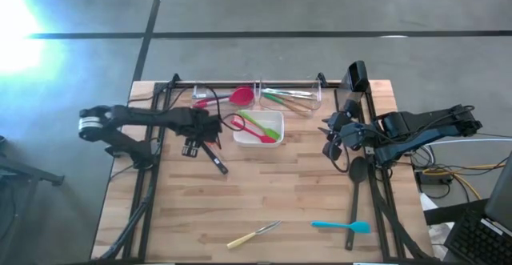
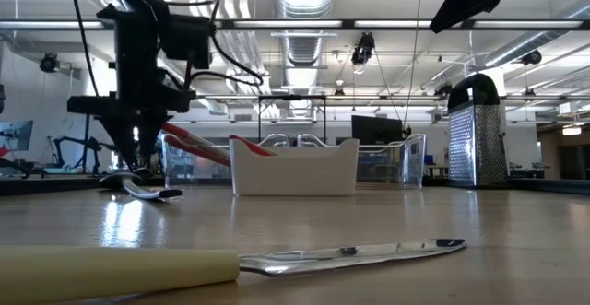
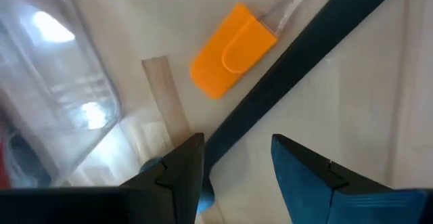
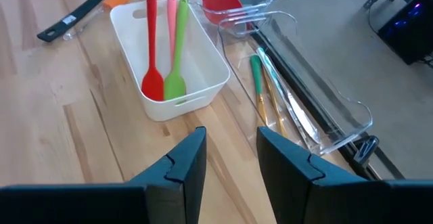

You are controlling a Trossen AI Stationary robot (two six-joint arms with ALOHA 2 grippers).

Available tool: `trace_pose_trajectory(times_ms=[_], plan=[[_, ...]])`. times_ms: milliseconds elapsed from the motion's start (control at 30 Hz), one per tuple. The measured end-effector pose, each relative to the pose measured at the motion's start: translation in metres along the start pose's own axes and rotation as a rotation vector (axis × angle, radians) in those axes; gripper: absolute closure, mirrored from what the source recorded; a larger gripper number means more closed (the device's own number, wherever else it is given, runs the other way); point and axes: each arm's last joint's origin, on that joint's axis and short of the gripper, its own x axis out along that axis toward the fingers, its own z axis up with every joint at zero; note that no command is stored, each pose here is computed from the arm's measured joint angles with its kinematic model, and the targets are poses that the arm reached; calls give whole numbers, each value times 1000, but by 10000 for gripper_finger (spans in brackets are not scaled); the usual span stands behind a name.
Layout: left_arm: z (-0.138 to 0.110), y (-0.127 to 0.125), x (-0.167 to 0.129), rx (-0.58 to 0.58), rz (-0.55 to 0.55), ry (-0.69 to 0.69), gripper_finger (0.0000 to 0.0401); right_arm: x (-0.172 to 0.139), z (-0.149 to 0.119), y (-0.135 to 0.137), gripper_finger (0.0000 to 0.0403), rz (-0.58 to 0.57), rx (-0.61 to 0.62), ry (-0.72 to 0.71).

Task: Pick & Place Kitchen Items
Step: Put the black slotted serving spoon into the left transparent bin

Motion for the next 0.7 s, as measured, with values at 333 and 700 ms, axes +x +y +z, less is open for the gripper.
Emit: trace_pose_trajectory(times_ms=[333,700], plan=[[-7,4,26,68,-3,79,224,0,2,1,280,8,16,-20],[-8,16,51,143,-54,159,224,0,4,2,280,15,29,-37]])
